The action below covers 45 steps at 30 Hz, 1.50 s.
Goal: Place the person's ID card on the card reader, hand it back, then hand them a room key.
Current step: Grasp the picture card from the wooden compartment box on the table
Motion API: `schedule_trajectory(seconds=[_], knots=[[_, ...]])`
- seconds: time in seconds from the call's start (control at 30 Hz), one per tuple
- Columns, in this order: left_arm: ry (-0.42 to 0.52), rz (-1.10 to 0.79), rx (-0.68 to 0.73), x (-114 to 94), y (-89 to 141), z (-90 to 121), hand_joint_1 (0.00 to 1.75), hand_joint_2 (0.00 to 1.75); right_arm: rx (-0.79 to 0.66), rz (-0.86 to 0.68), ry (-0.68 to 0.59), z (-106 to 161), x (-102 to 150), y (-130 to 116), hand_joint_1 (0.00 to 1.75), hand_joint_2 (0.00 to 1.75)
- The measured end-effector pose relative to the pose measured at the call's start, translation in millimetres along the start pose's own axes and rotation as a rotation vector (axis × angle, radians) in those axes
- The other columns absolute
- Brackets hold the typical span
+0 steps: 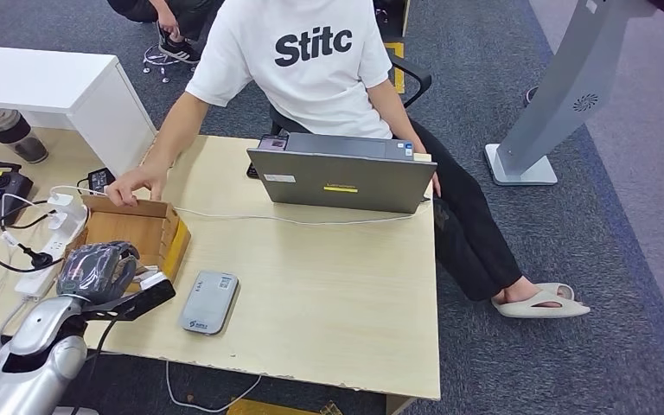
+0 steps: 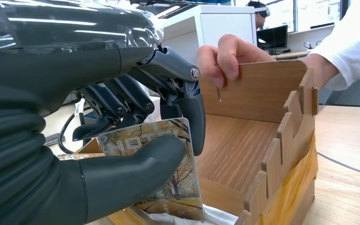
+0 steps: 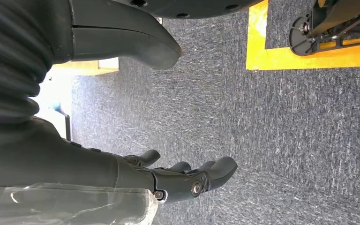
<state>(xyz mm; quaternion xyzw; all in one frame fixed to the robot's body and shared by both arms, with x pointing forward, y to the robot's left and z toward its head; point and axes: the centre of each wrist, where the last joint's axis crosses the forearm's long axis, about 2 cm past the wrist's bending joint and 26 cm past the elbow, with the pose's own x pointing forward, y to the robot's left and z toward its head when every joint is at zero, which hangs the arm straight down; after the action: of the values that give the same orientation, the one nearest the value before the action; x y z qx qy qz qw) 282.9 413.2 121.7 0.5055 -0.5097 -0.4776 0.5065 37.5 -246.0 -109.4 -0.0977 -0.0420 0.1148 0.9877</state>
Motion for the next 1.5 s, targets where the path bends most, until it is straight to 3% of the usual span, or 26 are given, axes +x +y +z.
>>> schedule_trajectory(seconds=[0.43, 1.13, 1.5], knots=[[0.030, -0.149, 0.075, 4.6, 1.1, -1.3, 1.75, 1.75, -0.004, 0.004, -0.002, 0.0, -0.2, -0.1, 0.00, 1.75], [0.023, -0.125, 0.156, 6.6, 8.8, -8.7, 1.75, 1.75, 0.000, -0.001, 0.003, 0.6, 0.1, 2.1, 0.00, 1.75], [0.027, -0.142, 0.260, -0.7, 29.3, -15.9, 1.75, 1.75, 0.000, 0.003, 0.002, 0.7, -0.3, 2.5, 0.00, 1.75]])
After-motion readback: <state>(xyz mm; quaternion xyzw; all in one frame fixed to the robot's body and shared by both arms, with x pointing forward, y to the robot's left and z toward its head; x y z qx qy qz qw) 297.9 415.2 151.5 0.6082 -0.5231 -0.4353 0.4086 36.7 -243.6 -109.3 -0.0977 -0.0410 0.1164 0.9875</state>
